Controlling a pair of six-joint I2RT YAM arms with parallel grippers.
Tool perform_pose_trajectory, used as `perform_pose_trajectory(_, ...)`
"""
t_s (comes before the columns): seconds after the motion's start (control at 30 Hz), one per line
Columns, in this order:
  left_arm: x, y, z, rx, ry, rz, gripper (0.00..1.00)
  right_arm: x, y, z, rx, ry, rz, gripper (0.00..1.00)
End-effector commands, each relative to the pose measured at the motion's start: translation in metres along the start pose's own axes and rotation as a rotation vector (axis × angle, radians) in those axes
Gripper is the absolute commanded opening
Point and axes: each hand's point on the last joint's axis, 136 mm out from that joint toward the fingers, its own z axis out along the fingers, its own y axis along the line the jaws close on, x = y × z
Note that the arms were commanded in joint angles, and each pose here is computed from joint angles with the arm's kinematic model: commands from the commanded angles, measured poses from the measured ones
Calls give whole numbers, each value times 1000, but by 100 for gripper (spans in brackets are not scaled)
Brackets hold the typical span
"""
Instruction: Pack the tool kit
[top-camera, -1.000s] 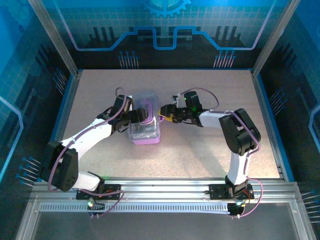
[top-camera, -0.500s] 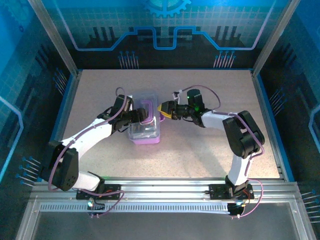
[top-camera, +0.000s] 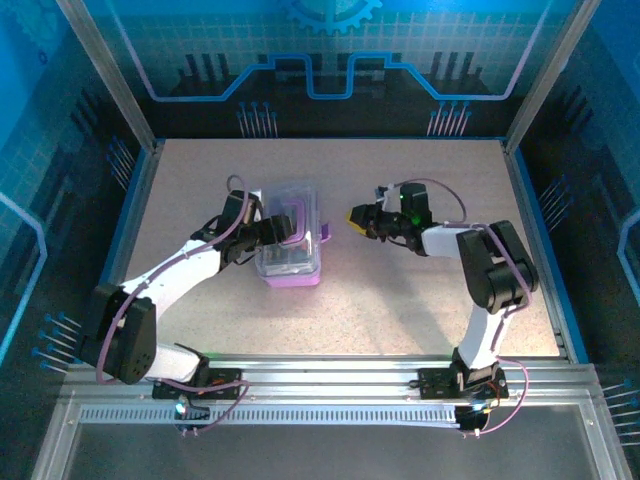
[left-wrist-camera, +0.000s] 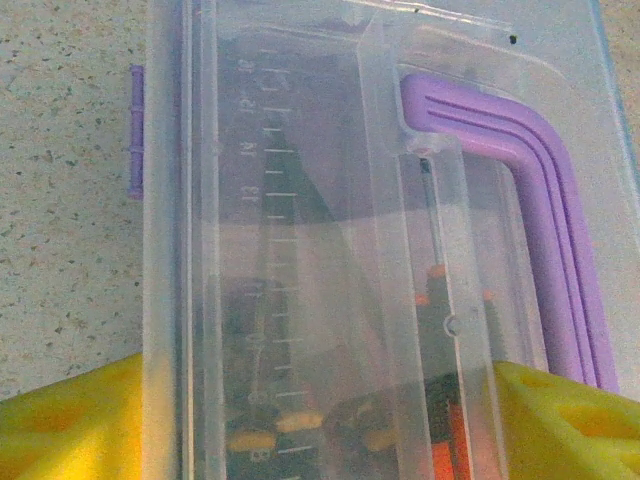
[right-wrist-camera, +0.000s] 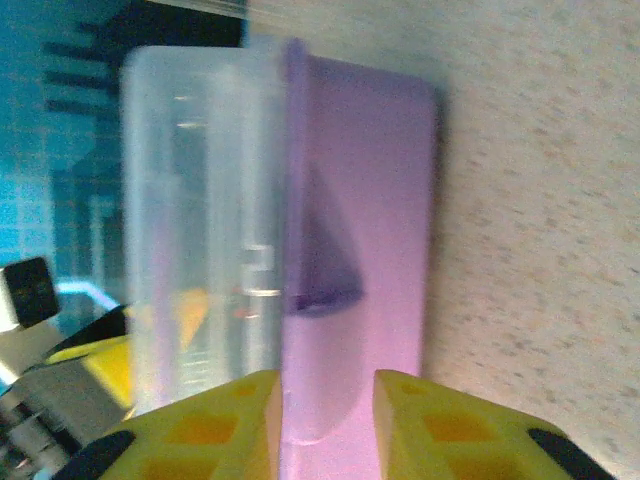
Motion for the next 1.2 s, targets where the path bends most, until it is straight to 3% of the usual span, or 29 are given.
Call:
perform_pose_trajectory(0.0, 125, 47, 6, -127, 463, -104, 34, 15, -15, 17, 43, 39, 11, 27)
perform_pose_trajectory(0.53, 132, 77, 6, -369, 517, -78, 30, 33, -26, 54, 66, 117, 10, 31)
perform_pose_trajectory(0.93, 136, 70, 15, -345, 541, -68, 29, 37, -5, 59, -10, 146, -34, 35)
perform_pose_trajectory(1.17, 138, 66, 16, -318, 547, -71, 29, 34, 12, 57, -149, 136, -20, 40)
